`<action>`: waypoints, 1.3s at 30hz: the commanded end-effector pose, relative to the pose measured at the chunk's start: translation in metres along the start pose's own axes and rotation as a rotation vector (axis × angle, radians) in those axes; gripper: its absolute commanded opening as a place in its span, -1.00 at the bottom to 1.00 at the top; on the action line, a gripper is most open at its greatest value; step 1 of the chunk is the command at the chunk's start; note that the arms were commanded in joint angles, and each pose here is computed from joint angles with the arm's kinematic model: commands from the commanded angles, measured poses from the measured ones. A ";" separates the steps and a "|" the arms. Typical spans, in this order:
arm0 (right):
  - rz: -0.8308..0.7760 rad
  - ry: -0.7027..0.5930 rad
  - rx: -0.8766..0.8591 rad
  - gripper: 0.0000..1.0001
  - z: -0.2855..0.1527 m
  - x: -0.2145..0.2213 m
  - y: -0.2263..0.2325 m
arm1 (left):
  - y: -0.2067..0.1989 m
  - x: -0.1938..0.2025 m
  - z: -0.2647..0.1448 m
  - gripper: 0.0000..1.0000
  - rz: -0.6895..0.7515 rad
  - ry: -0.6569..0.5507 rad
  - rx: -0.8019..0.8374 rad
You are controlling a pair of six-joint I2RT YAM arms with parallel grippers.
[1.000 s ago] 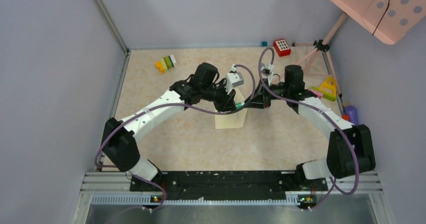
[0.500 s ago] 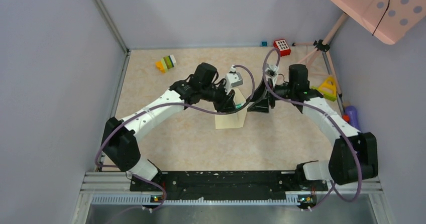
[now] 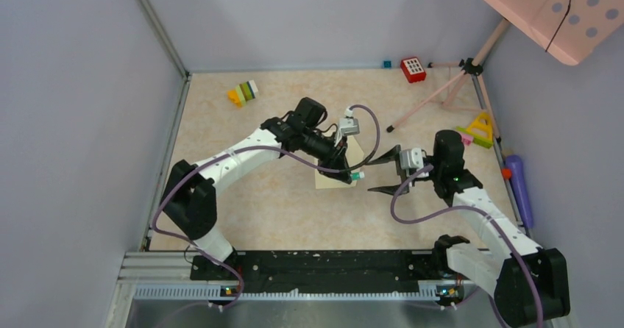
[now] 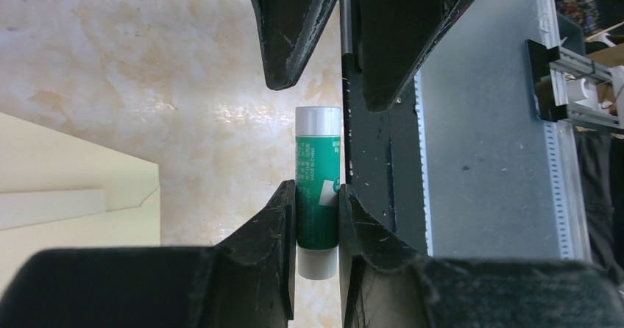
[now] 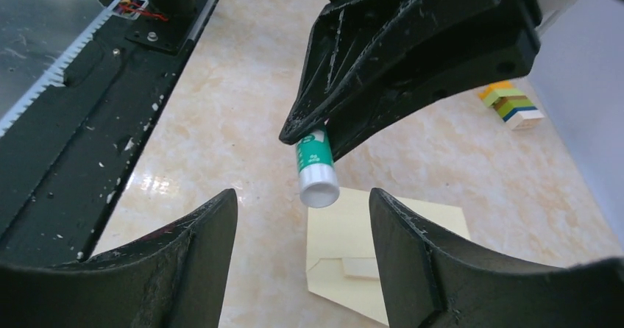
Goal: Place the letter into the envelope and seal it
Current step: Unscrew the solid glue.
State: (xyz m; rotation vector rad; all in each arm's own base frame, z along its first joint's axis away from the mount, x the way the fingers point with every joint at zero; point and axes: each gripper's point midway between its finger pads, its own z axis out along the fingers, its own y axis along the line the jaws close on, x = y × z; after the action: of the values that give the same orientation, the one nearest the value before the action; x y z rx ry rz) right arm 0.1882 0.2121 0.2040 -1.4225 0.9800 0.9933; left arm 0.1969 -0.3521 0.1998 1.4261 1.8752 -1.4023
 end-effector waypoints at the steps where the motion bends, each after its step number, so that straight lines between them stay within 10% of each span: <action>1: -0.185 -0.037 -0.042 0.28 0.003 -0.018 -0.007 | -0.012 -0.012 0.003 -1.00 0.001 -0.025 0.100; 28: -0.096 -0.060 -0.116 -0.43 0.013 -0.012 0.006 | -0.005 -0.012 0.005 -1.00 0.020 0.001 0.048; 39: 0.420 0.003 -0.044 -0.77 0.020 -0.006 -0.030 | 0.022 -0.021 -0.006 -1.00 0.089 -0.006 -0.165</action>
State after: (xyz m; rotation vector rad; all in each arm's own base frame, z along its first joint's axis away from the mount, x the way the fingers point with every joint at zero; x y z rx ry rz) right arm 0.1992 0.2246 0.1870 -1.3839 1.1707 1.1937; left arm 0.1980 -0.3549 0.1843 1.4323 1.9635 -1.3769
